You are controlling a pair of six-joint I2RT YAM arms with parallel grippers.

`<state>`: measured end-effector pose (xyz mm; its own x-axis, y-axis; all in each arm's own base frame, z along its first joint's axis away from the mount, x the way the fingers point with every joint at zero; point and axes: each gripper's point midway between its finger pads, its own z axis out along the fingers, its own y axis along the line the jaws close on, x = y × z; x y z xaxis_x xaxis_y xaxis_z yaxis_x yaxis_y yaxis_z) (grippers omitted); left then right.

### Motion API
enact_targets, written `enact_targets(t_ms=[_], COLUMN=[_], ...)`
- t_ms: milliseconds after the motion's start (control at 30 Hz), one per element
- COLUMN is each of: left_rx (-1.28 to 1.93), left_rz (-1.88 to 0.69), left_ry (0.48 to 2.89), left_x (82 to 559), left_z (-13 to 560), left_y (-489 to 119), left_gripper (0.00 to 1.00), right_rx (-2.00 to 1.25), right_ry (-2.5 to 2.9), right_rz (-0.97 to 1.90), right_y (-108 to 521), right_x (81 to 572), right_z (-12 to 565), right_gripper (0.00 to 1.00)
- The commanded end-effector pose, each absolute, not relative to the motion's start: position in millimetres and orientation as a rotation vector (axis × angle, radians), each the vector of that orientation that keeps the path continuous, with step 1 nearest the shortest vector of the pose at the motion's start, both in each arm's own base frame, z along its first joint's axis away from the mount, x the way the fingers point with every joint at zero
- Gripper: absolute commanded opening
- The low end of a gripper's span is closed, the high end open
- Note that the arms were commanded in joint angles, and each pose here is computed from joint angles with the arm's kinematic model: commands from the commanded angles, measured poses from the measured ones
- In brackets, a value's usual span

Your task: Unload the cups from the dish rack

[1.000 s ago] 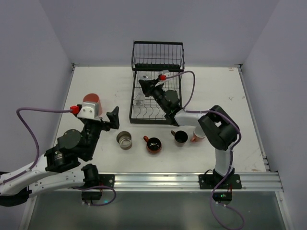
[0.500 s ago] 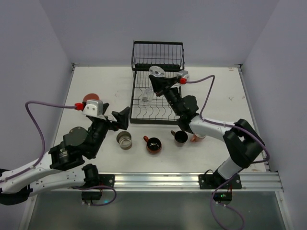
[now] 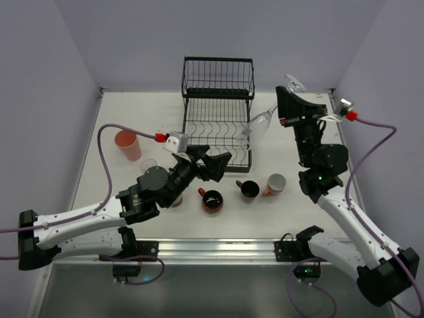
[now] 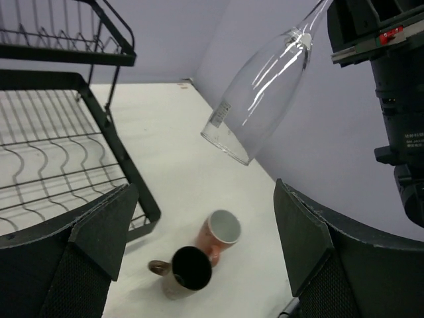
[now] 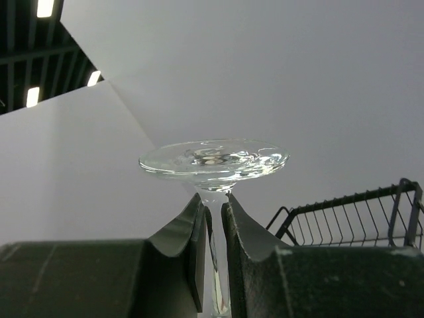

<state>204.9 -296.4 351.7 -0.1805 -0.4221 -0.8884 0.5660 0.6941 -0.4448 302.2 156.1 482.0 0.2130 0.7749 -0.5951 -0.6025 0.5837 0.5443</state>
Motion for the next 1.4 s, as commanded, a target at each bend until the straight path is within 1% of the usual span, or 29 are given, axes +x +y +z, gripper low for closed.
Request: enact_targets(t_ms=[0, 100, 167, 233, 333, 500, 700, 933, 1067, 1167, 1367], left_rx=[0.016, -0.043, 0.001, 0.028, 0.057, -0.006, -0.045, 0.009, 0.008, -0.001, 0.037], left_rz=[-1.186, -1.321, -1.406, -1.486, -1.545, -1.581, -1.601, -1.699, -1.689, -1.667, -1.716], left_ry=[1.359, 1.348, 1.35, 1.323, 1.357, 1.448, 1.479, 1.57, 1.604, 1.611, 1.595], left_x=[197, 211, 208, 203, 201, 204, 203, 192, 192, 193, 182], left_z=[412, 410, 403, 411, 405, 385, 375, 353, 345, 342, 347], left_y=[-311, -317, -330, -339, -357, -363, -361, -384, -386, -383, -387], left_gripper=[0.9, 0.87, 0.85, 0.85, 0.85, 0.84, 0.83, 0.82, 0.82, 0.82, 0.81], right_rx=[0.296, 0.333, 0.36, 0.358, 0.37, 0.401, 0.416, 0.43, 0.431, 0.431, 0.453], right_ry=[1.062, 1.057, 1.055, 1.058, 1.047, 1.004, 0.982, 0.972, 0.963, 0.963, 0.957], right_rz=[1.11, 1.156, 1.197, 1.216, 1.221, 1.199, 1.191, 1.187, 1.182, 1.182, 1.168], right_y=[153, 139, 133, 132, 126, 112, 106, 104, 103, 103, 99], right_x=[301, 294, 291, 289, 286, 281, 281, 283, 282, 283, 286], right_z=[457, 458, 458, 457, 457, 463, 468, 471, 474, 475, 471], right_gripper=[0.0, 0.0, 0.0, 0.0, 0.0, 0.0, 0.0, 0.0, 0.0, 0.0, 0.0])
